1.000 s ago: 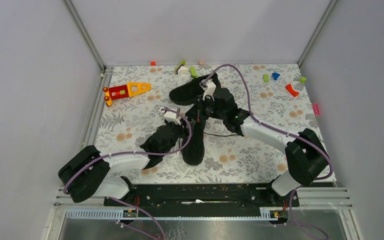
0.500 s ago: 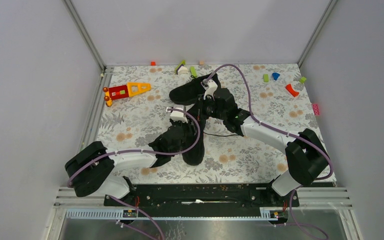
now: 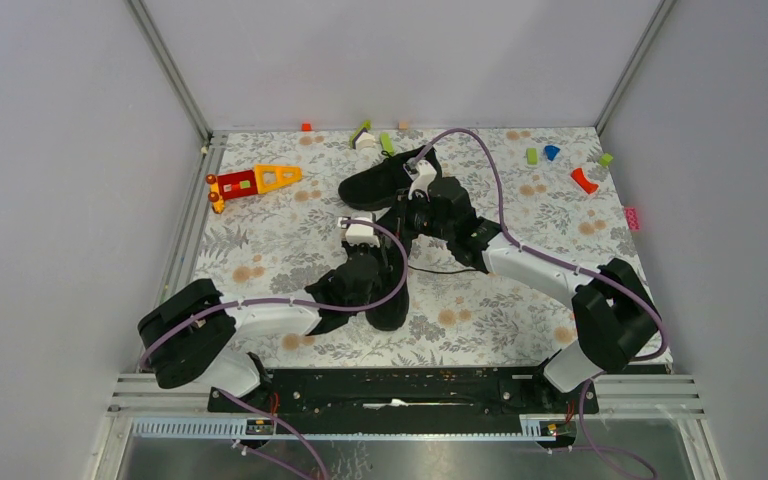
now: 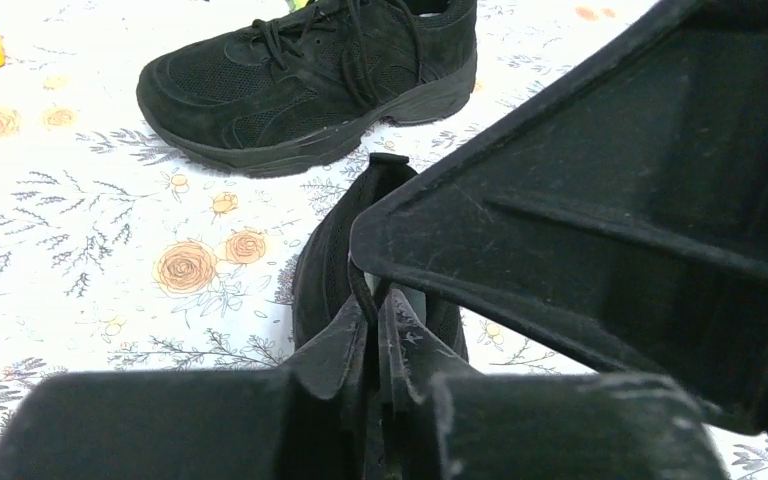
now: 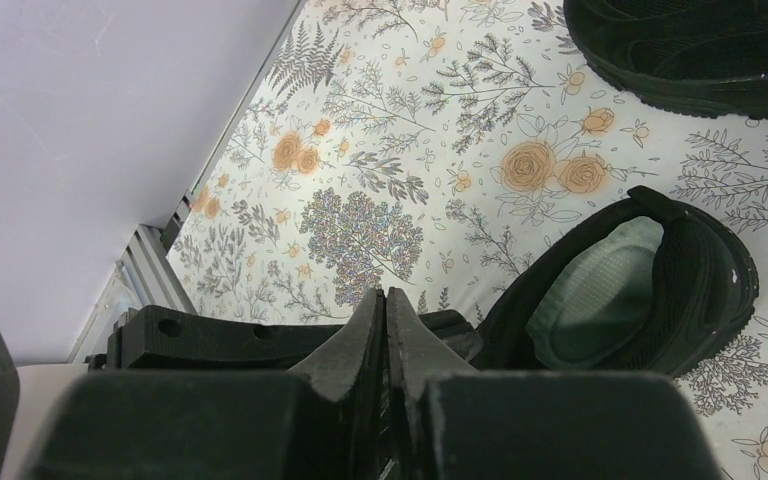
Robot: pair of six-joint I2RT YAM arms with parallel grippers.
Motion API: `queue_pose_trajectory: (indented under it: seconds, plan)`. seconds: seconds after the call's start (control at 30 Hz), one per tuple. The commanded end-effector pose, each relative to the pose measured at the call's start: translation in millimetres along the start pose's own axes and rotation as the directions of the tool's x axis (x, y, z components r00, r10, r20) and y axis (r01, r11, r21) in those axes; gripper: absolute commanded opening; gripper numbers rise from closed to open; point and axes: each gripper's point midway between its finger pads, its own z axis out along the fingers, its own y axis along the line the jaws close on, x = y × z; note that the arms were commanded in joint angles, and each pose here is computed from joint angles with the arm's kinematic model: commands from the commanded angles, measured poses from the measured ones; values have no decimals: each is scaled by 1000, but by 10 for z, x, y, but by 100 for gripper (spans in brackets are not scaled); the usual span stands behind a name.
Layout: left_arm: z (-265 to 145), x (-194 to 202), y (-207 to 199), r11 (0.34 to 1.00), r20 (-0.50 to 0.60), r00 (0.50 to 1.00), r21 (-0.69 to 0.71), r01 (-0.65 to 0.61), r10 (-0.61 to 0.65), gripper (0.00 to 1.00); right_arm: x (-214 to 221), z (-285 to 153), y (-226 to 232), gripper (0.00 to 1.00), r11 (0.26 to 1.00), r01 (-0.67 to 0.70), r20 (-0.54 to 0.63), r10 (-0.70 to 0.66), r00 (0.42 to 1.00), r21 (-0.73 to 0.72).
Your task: Tie the shoes
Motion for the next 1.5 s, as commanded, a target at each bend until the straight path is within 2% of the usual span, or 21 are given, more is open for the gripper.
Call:
queue_pose_trajectory:
  seconds: [0.0, 0.13, 0.23, 0.4, 0.47, 0.53, 0.67, 0.77, 0.87, 0.93, 1.0, 1.2, 1.33, 1.47]
  plan:
    - [17, -213, -136, 998, 60, 997, 36, 48, -50, 0, -261, -96, 108, 2, 1000, 20, 95, -19, 995, -15]
    - [-47, -204, -272, 987, 73, 997, 161, -13, 1, 0, -282, -149, 57, 9, 1000, 12, 116, -13, 993, 12]
    - [-115, -166, -329, 968, 68, 998, 250, -33, 17, 0, -268, -195, -26, 19, 998, -26, 134, 19, 991, 50]
    - [-218, -99, -341, 927, 58, 995, 363, -99, 83, 0, -198, -258, -127, 22, 991, -106, 166, 91, 982, 84]
    - [-240, -67, -323, 908, 49, 990, 395, -139, 130, 0, -173, -283, -159, 33, 988, -123, 173, 105, 979, 96]
    - [-271, -60, -345, 875, 41, 987, 458, -156, 154, 0, -164, -339, -194, 49, 984, -138, 189, 115, 975, 113]
    - [-230, 17, -323, 835, -15, 981, 527, -158, 195, 0, -126, -580, -427, 63, 941, -242, 259, 178, 949, 239]
    - [-198, 33, -299, 818, -41, 979, 557, -145, 201, 0, -61, -832, -659, 70, 839, -426, 362, 302, 882, 338]
    - [-177, 28, -298, 803, -40, 976, 576, -151, 213, 0, 130, -1098, -943, 71, 643, -651, 502, 439, 745, 404]
    - [-169, 35, -332, 786, -36, 971, 595, -170, 237, 0, 220, -1236, -1034, 71, 536, -743, 576, 484, 659, 401]
    - [-142, 28, -334, 783, -29, 967, 593, -187, 253, 0, 347, -1307, -1058, 71, 471, -785, 596, 517, 615, 402]
    - [-111, -35, -301, 791, 19, 971, 577, -206, 239, 0, 713, -1247, -1028, 70, 359, -867, 585, 641, 498, 344]
    - [-106, -31, -270, 796, 20, 970, 568, -211, 244, 0, 899, -1117, -993, 70, 316, -916, 570, 717, 401, 247]
    - [-107, -58, -210, 814, 18, 974, 547, -197, 224, 0, 960, -937, -950, 70, 271, -942, 560, 757, 337, 200]
